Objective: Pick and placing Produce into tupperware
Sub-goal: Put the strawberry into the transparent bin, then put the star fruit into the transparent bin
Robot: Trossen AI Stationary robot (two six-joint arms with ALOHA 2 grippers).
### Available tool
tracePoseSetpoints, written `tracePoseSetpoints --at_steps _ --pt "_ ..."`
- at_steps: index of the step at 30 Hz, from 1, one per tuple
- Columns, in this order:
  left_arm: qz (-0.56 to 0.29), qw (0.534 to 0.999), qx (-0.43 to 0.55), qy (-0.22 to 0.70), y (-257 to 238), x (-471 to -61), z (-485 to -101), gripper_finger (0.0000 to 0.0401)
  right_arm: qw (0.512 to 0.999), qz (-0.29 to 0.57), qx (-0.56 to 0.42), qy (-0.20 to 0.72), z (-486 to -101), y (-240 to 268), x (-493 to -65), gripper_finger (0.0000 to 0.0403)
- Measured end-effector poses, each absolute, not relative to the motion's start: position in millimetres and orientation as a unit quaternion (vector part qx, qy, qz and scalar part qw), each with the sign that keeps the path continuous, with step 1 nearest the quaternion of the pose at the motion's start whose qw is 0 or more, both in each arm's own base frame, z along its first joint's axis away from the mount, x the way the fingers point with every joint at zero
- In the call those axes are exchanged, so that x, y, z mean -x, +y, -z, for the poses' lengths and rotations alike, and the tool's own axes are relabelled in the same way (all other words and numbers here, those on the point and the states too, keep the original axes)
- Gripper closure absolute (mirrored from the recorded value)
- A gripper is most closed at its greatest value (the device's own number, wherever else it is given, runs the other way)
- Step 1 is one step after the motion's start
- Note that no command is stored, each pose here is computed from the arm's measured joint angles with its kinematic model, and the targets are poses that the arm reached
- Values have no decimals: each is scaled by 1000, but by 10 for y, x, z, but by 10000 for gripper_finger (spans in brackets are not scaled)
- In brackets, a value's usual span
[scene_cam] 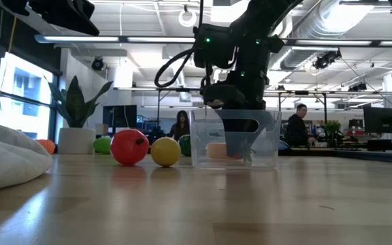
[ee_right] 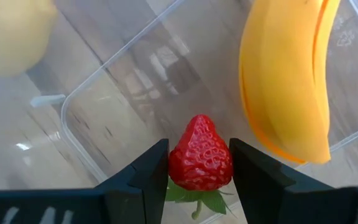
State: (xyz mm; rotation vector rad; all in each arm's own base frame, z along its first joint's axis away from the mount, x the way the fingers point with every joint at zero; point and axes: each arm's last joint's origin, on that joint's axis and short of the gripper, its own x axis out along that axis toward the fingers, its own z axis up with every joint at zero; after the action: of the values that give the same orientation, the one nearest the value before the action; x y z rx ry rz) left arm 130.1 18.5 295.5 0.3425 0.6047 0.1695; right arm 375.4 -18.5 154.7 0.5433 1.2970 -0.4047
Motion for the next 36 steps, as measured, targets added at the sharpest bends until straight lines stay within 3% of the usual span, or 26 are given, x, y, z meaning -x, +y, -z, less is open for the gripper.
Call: tracePoseSetpoints --at_steps 4,12,18,29,36 --pt "-83 937 -168 296 185 -1301 -2954 400 744 185 -248 592 -1550 -185 -3754 241" --pt "-83 937 -168 296 186 -1301 -2954 400 743 185 -247 595 -1550 -185 -3747 183" --pt "-83 937 -168 296 185 -1301 -2954 400 737 185 -257 597 -1599 -181 -3744 176" --pt "-83 937 -168 296 185 -1300 -2955 400 750 184 -252 583 -2119 -185 -3743 176" --pt "-83 937 -168 296 185 -1300 -2955 400 791 166 -224 545 -2678 -183 -3561 180"
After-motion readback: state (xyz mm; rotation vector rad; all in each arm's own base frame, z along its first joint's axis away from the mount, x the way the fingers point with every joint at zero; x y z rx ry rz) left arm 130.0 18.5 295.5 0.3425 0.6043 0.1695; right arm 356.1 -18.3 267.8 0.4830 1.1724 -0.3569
